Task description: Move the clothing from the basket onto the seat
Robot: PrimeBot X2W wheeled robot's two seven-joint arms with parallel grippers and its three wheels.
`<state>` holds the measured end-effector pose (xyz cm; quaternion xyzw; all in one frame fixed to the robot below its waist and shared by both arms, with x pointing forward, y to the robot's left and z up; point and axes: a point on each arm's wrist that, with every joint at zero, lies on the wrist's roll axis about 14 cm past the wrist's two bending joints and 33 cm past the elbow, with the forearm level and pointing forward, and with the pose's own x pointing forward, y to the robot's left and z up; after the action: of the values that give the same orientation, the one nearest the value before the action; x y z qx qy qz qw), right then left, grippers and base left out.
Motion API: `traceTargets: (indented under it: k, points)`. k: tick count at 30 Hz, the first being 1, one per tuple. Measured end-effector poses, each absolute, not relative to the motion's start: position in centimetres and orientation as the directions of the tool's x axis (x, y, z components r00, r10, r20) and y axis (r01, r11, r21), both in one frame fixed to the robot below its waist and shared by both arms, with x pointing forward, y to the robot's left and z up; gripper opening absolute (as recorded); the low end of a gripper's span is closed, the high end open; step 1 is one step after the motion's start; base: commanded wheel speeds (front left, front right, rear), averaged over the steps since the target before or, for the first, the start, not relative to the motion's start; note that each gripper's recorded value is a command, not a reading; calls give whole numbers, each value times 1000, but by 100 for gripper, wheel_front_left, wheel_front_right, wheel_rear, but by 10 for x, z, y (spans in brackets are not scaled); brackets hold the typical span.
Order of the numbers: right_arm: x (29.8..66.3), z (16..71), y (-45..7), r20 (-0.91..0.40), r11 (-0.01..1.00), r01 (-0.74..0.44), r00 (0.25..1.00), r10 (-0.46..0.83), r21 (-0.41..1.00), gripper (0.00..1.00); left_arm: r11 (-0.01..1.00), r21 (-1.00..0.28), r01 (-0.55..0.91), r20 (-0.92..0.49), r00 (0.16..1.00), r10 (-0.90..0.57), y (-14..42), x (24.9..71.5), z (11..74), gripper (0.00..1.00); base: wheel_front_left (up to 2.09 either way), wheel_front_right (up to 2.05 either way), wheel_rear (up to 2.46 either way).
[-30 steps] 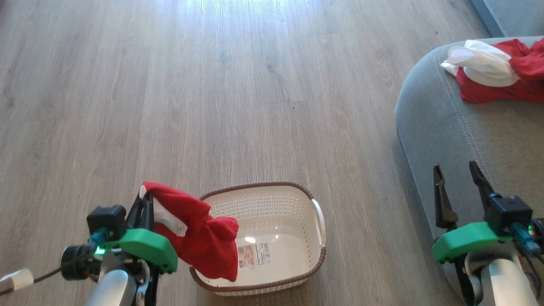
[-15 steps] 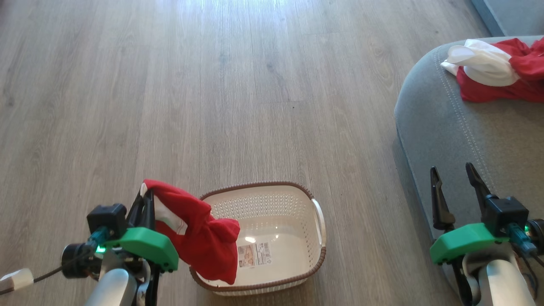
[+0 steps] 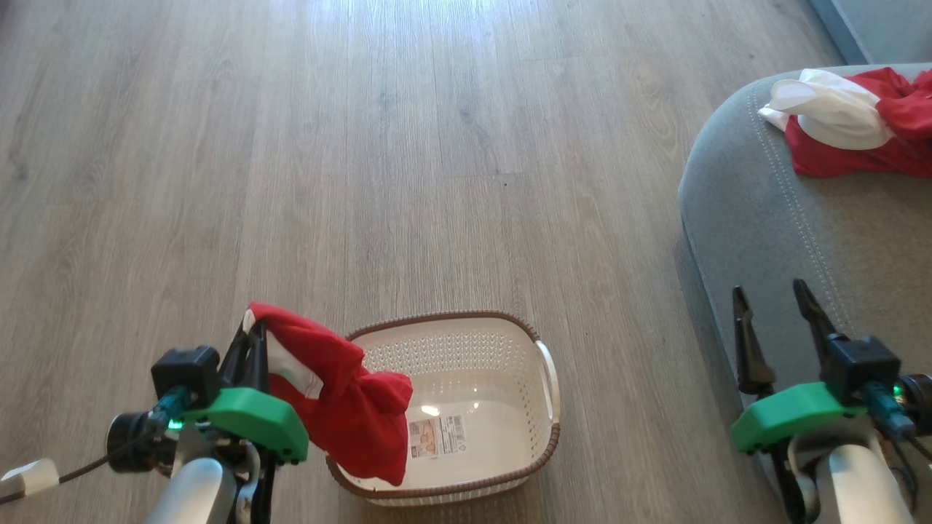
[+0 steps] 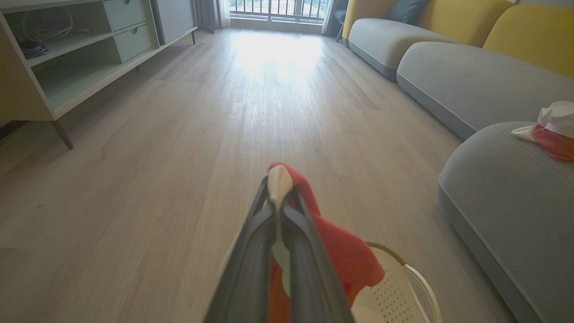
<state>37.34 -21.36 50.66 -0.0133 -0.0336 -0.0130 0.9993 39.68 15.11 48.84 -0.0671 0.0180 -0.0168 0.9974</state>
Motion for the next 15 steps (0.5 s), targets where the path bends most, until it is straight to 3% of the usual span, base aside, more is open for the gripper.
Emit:
traceTargets:
  k: [6,15]
  points:
    - [375,503,-181,56,996,-79,995,80,-34,100,988,-130,80,3,997,-81,138,398,500,0,0,0,0]
    - [380,510,-71,51,880,-471,879,475,-65,100,954,-120,274,81,961,-266,85,400,536,0,0,0,0]
